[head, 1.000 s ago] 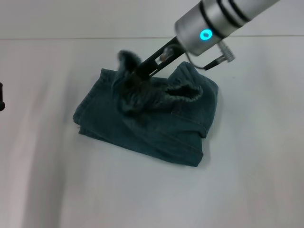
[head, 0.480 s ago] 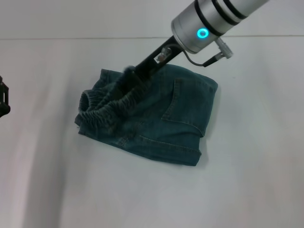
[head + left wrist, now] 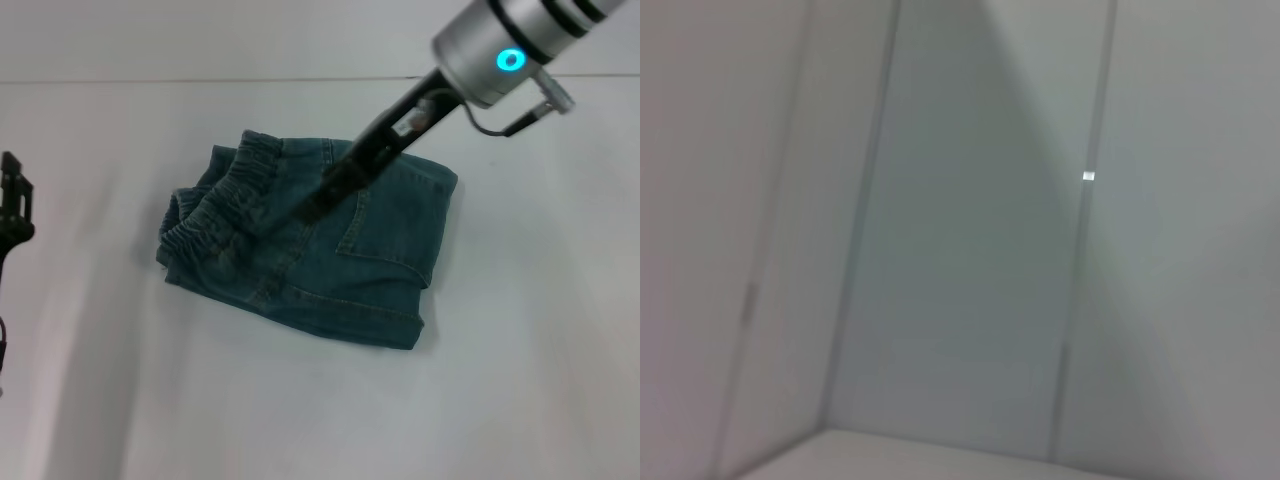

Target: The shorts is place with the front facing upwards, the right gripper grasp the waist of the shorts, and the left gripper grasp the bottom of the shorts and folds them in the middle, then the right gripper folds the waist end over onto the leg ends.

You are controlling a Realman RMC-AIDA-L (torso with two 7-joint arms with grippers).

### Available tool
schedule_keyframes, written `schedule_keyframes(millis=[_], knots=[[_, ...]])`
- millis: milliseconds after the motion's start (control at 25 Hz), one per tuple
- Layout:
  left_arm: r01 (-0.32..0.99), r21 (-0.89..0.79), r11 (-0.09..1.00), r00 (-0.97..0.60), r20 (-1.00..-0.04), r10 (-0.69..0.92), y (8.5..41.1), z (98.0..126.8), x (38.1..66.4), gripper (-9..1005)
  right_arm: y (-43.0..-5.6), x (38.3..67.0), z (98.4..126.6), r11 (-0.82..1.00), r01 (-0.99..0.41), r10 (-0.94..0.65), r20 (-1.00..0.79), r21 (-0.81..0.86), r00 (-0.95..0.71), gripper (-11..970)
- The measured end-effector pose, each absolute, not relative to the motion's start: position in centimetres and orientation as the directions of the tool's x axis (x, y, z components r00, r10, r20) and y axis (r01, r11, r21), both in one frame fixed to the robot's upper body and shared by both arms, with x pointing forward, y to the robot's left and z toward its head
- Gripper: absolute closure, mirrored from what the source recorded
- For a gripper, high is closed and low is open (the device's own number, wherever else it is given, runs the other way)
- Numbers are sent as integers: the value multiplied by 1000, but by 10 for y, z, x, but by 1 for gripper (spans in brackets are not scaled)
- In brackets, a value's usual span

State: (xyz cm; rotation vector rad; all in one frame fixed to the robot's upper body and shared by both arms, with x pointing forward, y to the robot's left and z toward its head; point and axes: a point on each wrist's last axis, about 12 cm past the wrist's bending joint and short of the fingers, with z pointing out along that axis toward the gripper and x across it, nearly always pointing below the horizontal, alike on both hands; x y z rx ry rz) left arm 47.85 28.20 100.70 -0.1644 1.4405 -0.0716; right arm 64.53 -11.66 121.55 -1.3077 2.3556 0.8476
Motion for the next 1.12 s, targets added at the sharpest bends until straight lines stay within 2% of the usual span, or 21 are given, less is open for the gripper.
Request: schedule_keyframes(millis=[200,280,320,440,560,720,880,1120], knots=[[113,-210,971,86,-972,-220,294,1006,473,435,-162,634,1203,399,-840,-551,-636,368,-541,101],[202,-233,951,55,-967,-249,309,1010,468,435,-200,617,1188,349,-854,-451,-730,385,-513,101],[249,-249,936,34,-964,-265,317,1014,466,435,-200,617,1188,349,-854,-451,-730,385,-513,101],[398,-278,874,-53,-958,-281,336,1028,460,434,-247,592,1163,338,-860,-307,-819,382,-485,101],[554,-315,771,-204,-949,-241,346,1046,459,434,-264,579,1151,349,-863,-265,-845,365,-465,101],[695,-347,629,-395,-916,-68,347,1062,460,433,-288,551,1123,385,-852,-234,-856,355,-462,101],[740,-402,539,-502,-864,46,340,1069,466,432,-302,530,1102,399,-842,-220,-854,363,-472,101],[765,-408,498,-510,-856,82,331,1072,474,431,-314,516,1083,434,-820,-207,-845,373,-493,101]])
